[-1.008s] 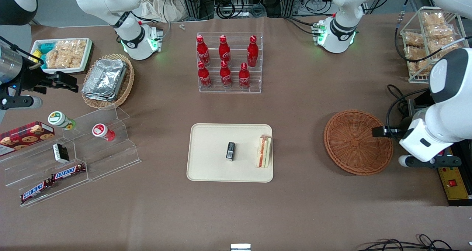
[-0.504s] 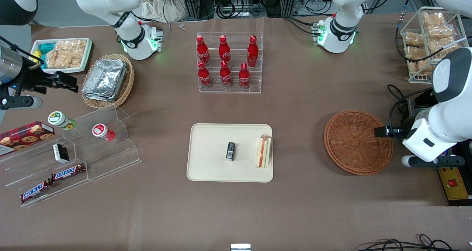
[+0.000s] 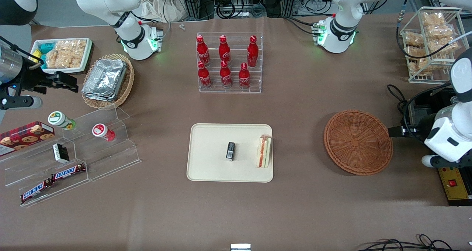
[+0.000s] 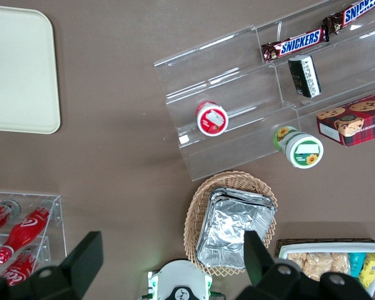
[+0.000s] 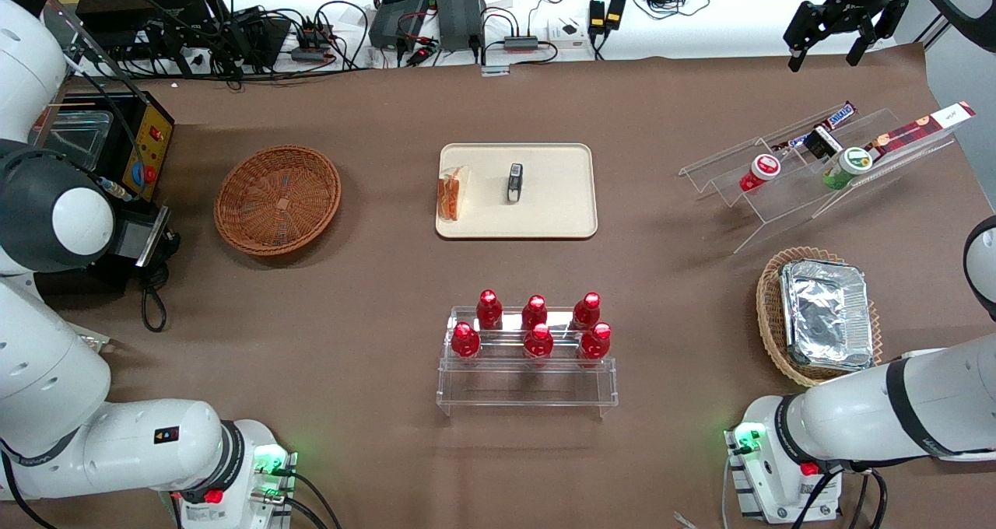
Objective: Place sandwich from basket to tray
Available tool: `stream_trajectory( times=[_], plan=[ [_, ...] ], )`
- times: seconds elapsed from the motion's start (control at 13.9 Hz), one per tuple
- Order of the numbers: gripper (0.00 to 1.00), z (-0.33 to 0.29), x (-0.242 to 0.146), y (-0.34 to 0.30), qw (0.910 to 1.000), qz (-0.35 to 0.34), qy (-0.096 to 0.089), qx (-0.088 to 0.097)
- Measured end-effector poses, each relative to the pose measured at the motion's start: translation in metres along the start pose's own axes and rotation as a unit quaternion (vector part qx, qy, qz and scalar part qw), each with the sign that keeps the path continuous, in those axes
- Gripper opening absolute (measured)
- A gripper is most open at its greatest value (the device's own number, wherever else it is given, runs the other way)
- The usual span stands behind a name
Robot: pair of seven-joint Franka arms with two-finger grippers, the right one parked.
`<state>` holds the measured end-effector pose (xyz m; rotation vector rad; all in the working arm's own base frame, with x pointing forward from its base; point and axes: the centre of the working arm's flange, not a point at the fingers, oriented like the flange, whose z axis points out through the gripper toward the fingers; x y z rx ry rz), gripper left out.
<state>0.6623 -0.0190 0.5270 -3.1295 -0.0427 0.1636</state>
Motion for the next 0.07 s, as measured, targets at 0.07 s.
stream_trajectory(
  times=[0.07],
  plan=[
    [1.00, -0.0003, -0.0002, 0.0034, 1.0000, 0.001, 0.001, 0.003]
  ],
)
